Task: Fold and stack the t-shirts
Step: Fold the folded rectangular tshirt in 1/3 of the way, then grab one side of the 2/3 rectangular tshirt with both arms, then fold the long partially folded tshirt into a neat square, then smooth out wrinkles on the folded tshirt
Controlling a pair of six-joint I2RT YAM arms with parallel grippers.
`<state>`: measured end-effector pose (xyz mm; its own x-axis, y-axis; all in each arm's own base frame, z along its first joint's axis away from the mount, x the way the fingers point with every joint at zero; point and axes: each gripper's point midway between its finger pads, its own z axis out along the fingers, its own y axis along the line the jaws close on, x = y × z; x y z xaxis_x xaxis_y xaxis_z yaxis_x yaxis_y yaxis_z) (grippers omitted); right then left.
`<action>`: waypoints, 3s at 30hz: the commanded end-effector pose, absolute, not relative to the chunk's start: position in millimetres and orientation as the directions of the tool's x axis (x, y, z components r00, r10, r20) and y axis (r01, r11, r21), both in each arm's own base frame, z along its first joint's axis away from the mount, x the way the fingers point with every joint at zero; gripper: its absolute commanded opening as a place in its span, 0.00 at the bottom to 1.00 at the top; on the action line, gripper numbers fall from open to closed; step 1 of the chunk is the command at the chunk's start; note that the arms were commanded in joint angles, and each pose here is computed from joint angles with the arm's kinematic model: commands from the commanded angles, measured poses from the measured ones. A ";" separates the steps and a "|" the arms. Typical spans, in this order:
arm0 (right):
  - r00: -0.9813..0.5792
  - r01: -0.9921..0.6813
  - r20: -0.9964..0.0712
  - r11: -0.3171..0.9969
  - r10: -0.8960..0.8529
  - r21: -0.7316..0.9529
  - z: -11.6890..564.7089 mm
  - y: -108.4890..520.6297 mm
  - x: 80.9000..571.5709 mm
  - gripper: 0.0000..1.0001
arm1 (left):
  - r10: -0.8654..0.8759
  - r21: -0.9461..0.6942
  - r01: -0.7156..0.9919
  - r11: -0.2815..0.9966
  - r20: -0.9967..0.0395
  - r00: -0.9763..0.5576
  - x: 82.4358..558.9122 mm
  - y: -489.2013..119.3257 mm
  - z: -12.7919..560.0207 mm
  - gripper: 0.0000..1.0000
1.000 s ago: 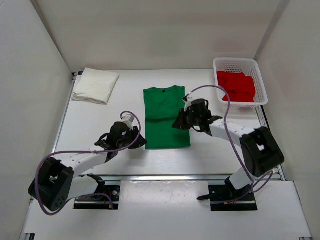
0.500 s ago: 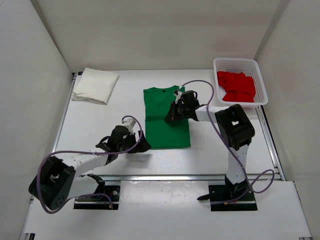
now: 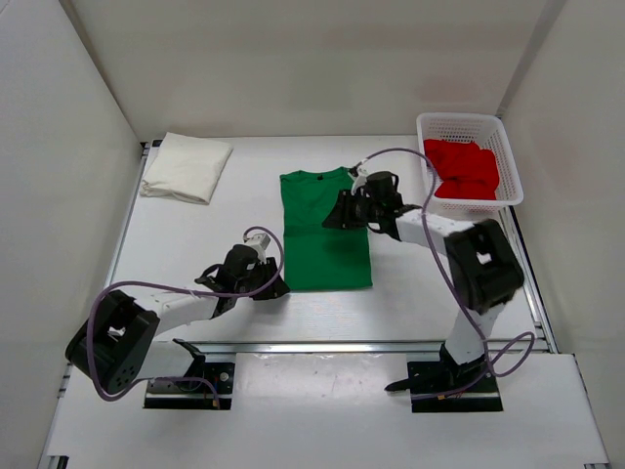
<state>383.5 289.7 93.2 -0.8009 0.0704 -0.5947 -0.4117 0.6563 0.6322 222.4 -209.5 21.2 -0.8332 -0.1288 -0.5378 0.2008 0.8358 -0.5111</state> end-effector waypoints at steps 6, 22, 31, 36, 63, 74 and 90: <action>-0.780 -0.345 -0.614 0.737 0.119 0.581 82.6 223.5 294.4 0.37 | -0.094 -0.459 0.170 0.872 -0.498 -0.862 207.8 -198.4 3.6 0.59; -0.849 -0.199 -0.506 0.795 0.153 0.573 20.9 174.6 240.3 0.41 | -0.142 -0.511 0.142 0.848 -0.476 -0.868 214.7 -211.4 -1.3 0.32; -0.845 -0.207 -0.513 0.792 0.152 0.575 25.1 177.3 232.7 0.01 | -0.127 -0.493 0.150 0.857 -0.484 -0.866 208.1 -206.9 4.7 0.00; -0.859 -0.226 -0.499 0.792 0.113 0.567 25.0 182.2 194.1 0.00 | -0.061 -0.465 0.175 0.868 -0.449 -0.891 168.7 -196.0 0.5 0.00; -0.740 -0.307 -0.650 0.775 0.170 0.552 156.8 202.3 491.9 0.01 | -0.363 -0.490 0.009 0.871 -0.658 -0.660 455.6 -174.3 146.9 0.00; -0.729 -0.350 -0.666 0.751 0.158 0.560 158.2 227.5 577.2 0.42 | -0.497 -0.546 -0.135 0.827 -0.598 -0.628 515.8 -124.0 114.1 0.35; -0.793 -0.320 -0.597 0.753 0.118 0.574 90.7 235.2 484.6 0.00 | -0.422 -0.657 0.072 0.751 -0.560 -0.713 431.8 -245.4 94.0 0.36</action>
<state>475.9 242.6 91.8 -0.8201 0.0788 -0.5667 -0.3195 0.7587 0.5678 451.8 -220.2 108.4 -0.6698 -0.4493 -0.5912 0.0336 0.7770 -0.6286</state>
